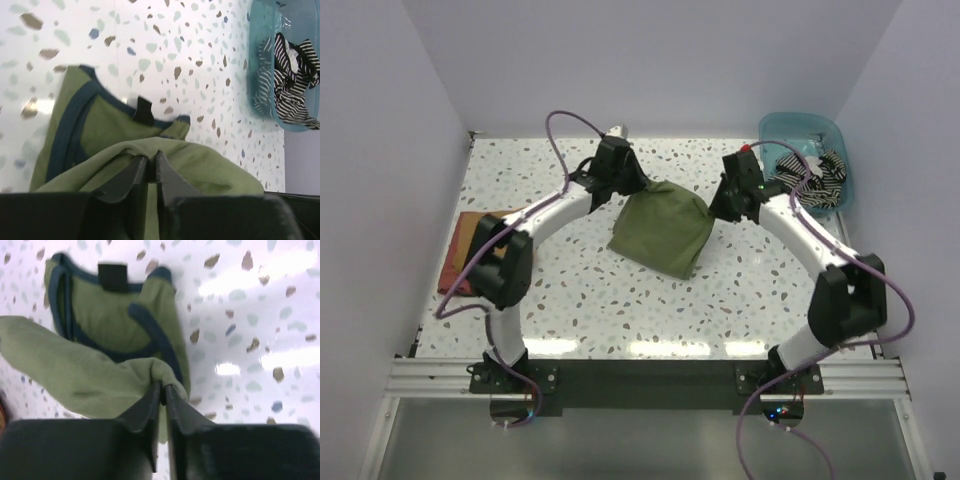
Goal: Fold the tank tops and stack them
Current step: Fold the tank top
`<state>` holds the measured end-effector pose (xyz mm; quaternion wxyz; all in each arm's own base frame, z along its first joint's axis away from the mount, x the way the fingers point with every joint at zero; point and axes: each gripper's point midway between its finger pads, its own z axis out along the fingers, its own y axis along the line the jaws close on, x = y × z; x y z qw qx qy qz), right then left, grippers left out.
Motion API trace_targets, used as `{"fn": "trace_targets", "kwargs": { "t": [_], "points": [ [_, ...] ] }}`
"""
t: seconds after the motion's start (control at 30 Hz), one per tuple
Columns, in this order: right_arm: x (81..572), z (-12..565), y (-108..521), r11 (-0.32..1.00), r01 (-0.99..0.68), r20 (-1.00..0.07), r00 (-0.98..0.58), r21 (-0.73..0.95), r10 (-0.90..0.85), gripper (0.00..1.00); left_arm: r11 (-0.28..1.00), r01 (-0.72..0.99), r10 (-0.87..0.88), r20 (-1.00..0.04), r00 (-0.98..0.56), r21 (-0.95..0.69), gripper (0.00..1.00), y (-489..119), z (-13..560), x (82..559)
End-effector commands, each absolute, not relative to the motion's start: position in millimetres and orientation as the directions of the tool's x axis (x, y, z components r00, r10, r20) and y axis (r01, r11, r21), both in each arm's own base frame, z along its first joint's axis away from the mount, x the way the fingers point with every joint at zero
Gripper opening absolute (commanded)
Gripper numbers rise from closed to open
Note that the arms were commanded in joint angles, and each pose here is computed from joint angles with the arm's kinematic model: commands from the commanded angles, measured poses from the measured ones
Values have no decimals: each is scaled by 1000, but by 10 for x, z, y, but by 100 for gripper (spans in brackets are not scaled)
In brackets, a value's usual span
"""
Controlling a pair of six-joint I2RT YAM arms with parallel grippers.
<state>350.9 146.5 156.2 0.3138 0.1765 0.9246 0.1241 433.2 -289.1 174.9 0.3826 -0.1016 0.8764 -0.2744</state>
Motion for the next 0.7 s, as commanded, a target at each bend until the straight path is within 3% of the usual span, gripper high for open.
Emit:
{"fn": "trace_targets", "kwargs": {
  "t": [0.0,0.03,0.07,0.1,0.13,0.23,0.3,0.33,0.47,0.53,0.67],
  "points": [
    [4197,1443,1511,918,164,-567,-743,361,356,19,780,154,-401,-674,-621,-606,19,-3115,1751,5043],
    [4320,1398,1507,921,153,-574,-742,357,346,38,759,156,-425,-662,-617,-632,35,-3136,1704,5145],
    [4474,1386,1462,916,158,-585,-726,369,361,46,740,162,-447,-657,-607,-653,44,-3150,1681,5231],
    [4613,1422,1469,915,152,-603,-710,374,364,54,737,144,-459,-645,-610,-661,50,-3099,1577,5316],
    [4693,1335,1469,922,146,-608,-713,359,350,70,738,140,-465,-649,-602,-660,54,-3079,1582,5350],
    [4856,1445,1328,948,170,-639,-705,269,308,79,761,118,-466,-664,-585,-638,56,-2939,1661,5343],
    [4795,1461,1256,956,188,-633,-717,227,292,78,779,88,-480,-680,-555,-621,56,-2764,1797,5253],
    [4750,1501,1265,957,182,-640,-714,225,286,71,781,64,-491,-675,-550,-621,56,-2699,1832,5204],
    [4348,1628,1621,985,68,-691,-705,156,158,61,787,-119,-569,-638,-518,-605,53,-2244,1875,4799],
    [4118,1446,1750,990,31,-664,-739,138,116,46,769,-196,-605,-592,-532,-609,50,-2112,1643,4527],
    [3750,1111,1937,995,-20,-623,-781,103,49,31,708,-221,-668,-534,-518,-671,51,-1967,1666,4077]
  ]
}}
